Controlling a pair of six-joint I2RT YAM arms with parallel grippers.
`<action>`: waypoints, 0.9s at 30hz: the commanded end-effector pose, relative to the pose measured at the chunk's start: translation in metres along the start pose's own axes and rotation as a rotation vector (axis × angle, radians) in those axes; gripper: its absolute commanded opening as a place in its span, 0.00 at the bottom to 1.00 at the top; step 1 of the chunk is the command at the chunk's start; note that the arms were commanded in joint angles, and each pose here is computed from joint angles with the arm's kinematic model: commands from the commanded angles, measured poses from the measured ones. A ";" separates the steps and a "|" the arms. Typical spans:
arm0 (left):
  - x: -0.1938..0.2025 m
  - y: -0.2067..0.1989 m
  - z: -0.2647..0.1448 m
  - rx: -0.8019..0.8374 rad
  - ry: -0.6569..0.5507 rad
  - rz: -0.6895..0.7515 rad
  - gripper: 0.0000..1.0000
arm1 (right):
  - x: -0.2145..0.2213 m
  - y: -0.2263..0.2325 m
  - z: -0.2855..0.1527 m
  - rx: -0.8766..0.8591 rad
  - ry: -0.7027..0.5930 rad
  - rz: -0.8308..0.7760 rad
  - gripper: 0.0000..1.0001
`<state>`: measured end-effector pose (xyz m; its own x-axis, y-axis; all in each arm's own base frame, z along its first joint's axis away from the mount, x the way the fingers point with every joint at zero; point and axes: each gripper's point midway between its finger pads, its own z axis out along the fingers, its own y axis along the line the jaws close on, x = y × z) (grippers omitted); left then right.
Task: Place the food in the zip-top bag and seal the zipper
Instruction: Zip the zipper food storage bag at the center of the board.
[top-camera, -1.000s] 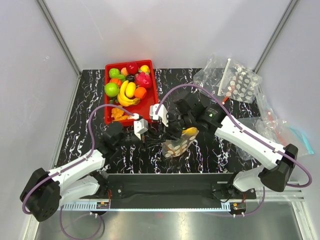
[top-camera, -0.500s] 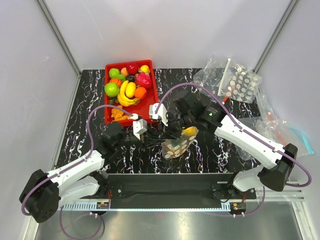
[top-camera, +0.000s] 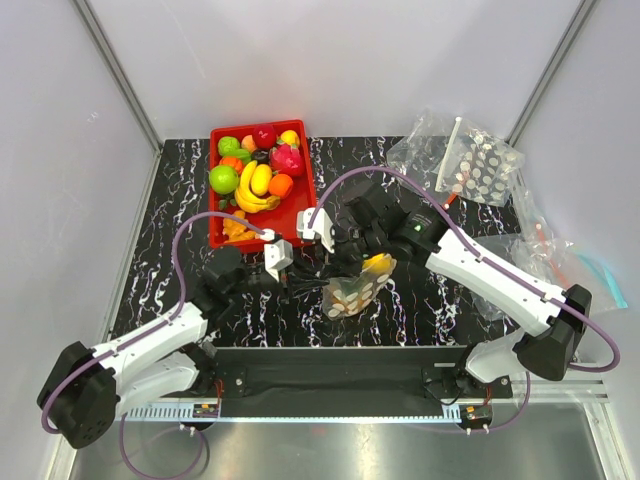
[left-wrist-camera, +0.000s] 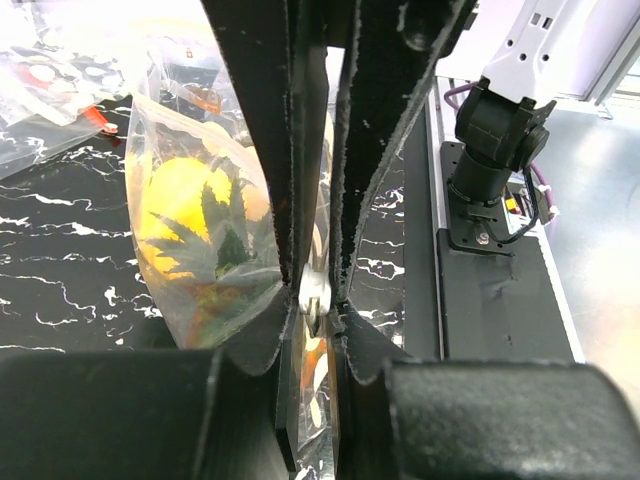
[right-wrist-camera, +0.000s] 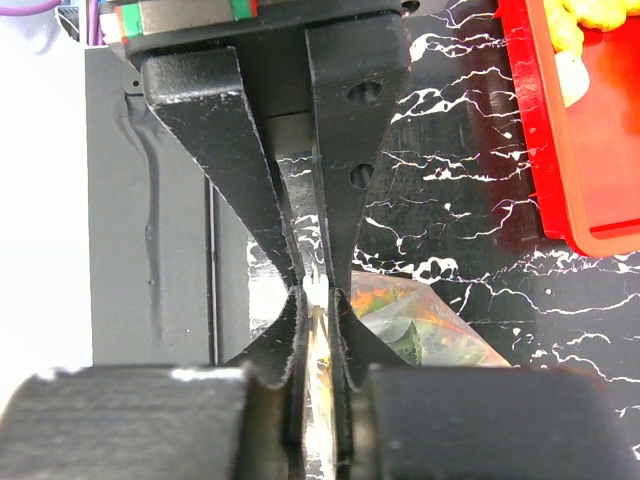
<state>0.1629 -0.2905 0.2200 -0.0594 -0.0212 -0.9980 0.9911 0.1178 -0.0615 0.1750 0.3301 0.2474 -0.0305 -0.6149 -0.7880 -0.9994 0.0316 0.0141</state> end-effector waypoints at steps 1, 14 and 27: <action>-0.025 0.003 0.000 -0.014 -0.075 0.093 0.00 | -0.012 -0.001 -0.008 0.007 -0.033 -0.009 0.07; -0.032 0.021 -0.016 -0.191 -0.130 0.085 0.00 | -0.010 -0.022 -0.017 0.138 -0.026 0.006 0.00; -0.036 0.048 -0.041 -0.378 -0.208 0.011 0.00 | 0.000 -0.036 -0.029 0.196 -0.024 0.046 0.00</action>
<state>0.1994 -0.2516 0.2346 -0.0376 -0.1434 -0.9890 0.9010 0.4230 -0.0956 0.2092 0.3151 0.2542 -0.0728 -0.6021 -0.7951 -0.9832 0.1773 -0.0443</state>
